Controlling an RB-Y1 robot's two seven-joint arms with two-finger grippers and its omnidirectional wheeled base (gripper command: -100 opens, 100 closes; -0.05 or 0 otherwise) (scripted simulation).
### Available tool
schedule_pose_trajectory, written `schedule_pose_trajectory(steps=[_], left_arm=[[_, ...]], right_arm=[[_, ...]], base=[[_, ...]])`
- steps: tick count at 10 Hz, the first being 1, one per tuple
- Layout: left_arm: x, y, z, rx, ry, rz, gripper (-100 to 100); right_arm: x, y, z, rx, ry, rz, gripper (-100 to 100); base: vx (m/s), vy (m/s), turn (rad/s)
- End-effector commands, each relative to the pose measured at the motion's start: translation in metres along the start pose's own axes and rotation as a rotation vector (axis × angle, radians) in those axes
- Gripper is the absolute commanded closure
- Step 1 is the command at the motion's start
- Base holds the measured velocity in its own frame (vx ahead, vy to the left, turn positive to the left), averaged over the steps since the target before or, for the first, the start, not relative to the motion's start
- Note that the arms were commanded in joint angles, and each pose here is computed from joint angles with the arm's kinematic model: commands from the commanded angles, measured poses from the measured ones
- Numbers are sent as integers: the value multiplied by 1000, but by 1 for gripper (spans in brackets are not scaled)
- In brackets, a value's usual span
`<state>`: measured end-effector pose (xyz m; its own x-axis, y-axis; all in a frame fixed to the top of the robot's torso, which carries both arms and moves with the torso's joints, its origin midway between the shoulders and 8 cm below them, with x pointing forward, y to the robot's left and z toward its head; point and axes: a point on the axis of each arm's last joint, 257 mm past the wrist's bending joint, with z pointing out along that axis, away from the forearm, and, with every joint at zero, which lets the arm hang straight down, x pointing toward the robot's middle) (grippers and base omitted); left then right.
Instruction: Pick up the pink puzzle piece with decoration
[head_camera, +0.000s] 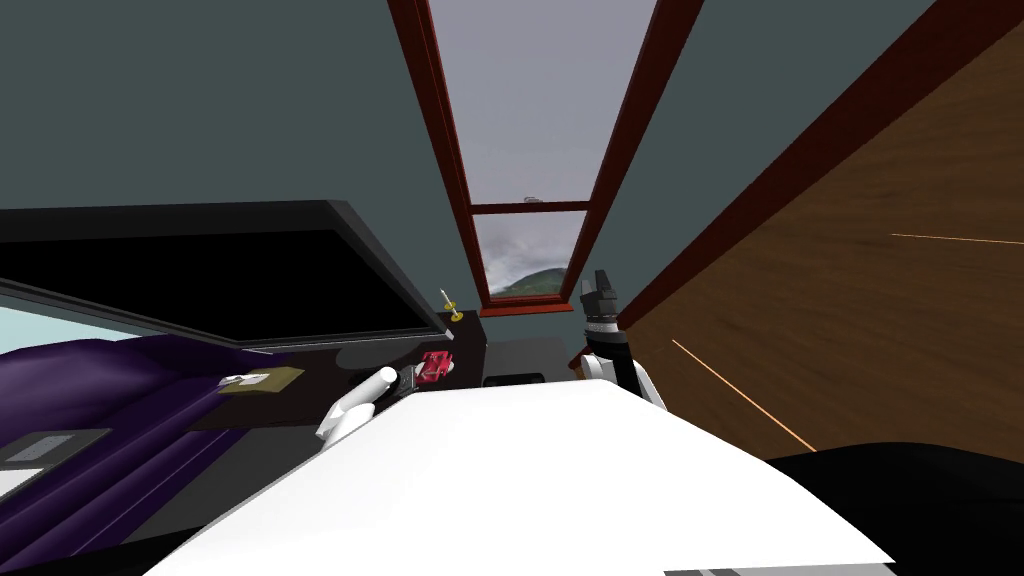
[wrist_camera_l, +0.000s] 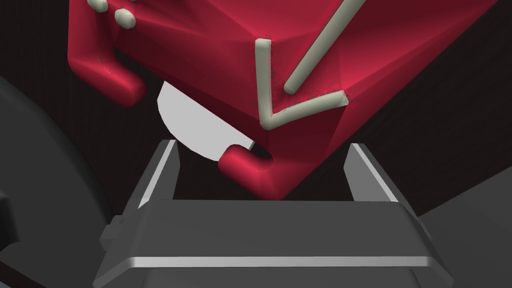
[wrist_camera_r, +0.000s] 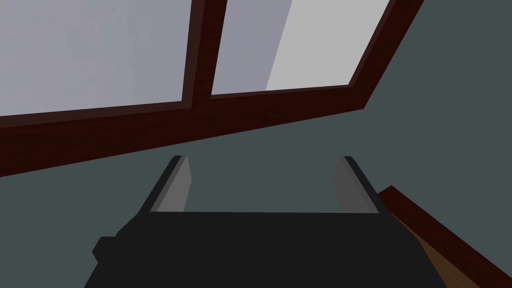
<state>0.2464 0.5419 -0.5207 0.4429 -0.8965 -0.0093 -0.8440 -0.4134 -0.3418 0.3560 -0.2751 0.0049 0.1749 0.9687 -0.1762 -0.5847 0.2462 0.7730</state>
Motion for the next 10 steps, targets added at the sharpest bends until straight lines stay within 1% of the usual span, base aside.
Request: schedule_pose_trajectory(steps=[1,3,4,5,9,10], left_arm=[[-1,1,1,1,3,15,-100],[-3,5,2,2,8,32,-100],[-3,4,2,2,7,25,-100],[-3,4,2,2,7,28,100],[-3,5,2,1,7,28,100],[-3,5,2,1,7,28,0]], right_arm=[[0,0,0,0,0,0,0],[0,0,0,0,0,0,0],[0,0,0,0,0,0,0],[0,0,0,0,0,0,0],[0,0,0,0,0,0,0],[0,0,0,0,0,0,0]], base=[[66,-27,56],[59,-25,83],[23,-7,4],[0,0,0],[0,0,0],[0,0,0]])
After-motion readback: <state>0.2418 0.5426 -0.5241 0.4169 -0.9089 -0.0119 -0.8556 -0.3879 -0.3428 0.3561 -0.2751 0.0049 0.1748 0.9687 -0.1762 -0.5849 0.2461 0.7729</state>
